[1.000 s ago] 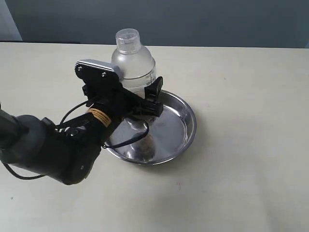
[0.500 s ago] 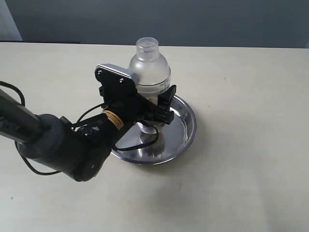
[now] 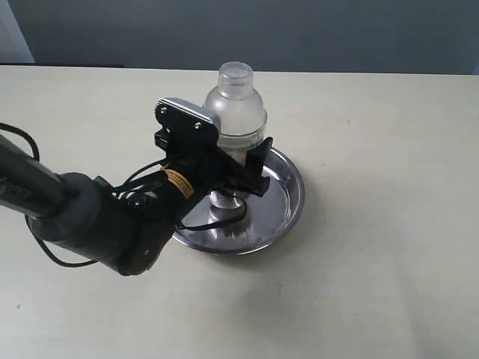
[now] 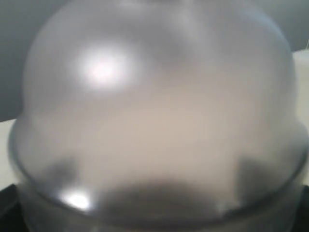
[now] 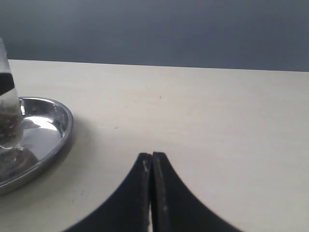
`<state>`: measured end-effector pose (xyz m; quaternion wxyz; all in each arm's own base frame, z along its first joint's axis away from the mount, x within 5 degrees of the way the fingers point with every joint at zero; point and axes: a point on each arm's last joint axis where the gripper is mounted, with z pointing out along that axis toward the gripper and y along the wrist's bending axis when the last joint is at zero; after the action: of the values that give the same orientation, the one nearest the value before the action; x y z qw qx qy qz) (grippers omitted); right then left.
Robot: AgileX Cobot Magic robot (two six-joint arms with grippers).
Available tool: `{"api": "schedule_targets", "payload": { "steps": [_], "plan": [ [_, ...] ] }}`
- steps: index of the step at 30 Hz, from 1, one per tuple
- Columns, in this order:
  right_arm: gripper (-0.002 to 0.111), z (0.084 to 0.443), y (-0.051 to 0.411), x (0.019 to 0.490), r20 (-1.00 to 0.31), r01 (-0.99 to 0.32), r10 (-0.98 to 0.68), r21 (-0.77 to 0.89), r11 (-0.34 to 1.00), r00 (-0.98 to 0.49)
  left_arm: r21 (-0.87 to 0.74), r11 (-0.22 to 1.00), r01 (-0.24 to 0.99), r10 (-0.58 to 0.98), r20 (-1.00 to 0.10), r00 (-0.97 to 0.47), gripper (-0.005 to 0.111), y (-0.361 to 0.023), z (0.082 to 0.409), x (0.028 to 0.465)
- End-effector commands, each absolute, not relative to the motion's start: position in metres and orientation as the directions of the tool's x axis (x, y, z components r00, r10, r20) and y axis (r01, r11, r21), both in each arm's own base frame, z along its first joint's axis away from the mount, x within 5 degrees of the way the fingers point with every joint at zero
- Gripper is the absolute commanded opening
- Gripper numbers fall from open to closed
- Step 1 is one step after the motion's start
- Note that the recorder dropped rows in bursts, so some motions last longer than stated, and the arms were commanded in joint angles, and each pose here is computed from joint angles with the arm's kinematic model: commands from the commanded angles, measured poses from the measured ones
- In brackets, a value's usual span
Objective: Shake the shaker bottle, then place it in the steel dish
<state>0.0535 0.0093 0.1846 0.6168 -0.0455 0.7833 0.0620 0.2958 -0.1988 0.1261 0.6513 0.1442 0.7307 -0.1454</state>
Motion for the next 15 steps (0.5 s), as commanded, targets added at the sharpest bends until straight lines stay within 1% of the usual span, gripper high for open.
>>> {"api": "schedule_targets", "payload": {
  "steps": [1,3,4,6,7,10,15],
  "plan": [
    [-0.001,0.186,0.009,0.054,-0.976,-0.151,0.005,0.039,0.988,-0.219,0.012,0.913,0.407,0.125,-0.959,-0.254,0.0,-0.196,0.112,0.296],
    [-0.001,0.186,0.009,0.054,-0.976,-0.151,0.005,0.039,0.988,-0.219,0.04,0.903,0.428,0.146,-0.965,-0.218,0.0,-0.197,0.11,0.296],
    [-0.001,0.186,0.009,0.054,-0.976,-0.151,0.005,0.039,0.988,-0.219,0.093,0.883,0.46,0.166,-0.979,-0.121,0.0,-0.2,0.114,0.297],
    [-0.001,0.186,0.009,0.054,-0.976,-0.151,0.005,0.039,0.988,-0.219,0.133,0.85,0.51,0.141,-0.99,0.023,0.0,-0.207,0.121,0.295],
    [-0.001,0.186,0.009,0.054,-0.976,-0.151,0.005,0.039,0.988,-0.219,0.137,0.833,0.537,0.126,-0.99,0.057,0.0,-0.21,0.122,0.293],
    [-0.001,0.186,0.009,0.054,-0.976,-0.151,0.005,0.039,0.988,-0.219,0.136,0.826,0.547,0.127,-0.99,0.055,0.0,-0.211,0.12,0.293],
    [-0.001,0.186,0.009,0.054,-0.976,-0.151,0.005,0.039,0.988,-0.219,0.127,0.855,0.503,0.126,-0.991,0.038,0.0,-0.206,0.118,0.295]
  ]
}}
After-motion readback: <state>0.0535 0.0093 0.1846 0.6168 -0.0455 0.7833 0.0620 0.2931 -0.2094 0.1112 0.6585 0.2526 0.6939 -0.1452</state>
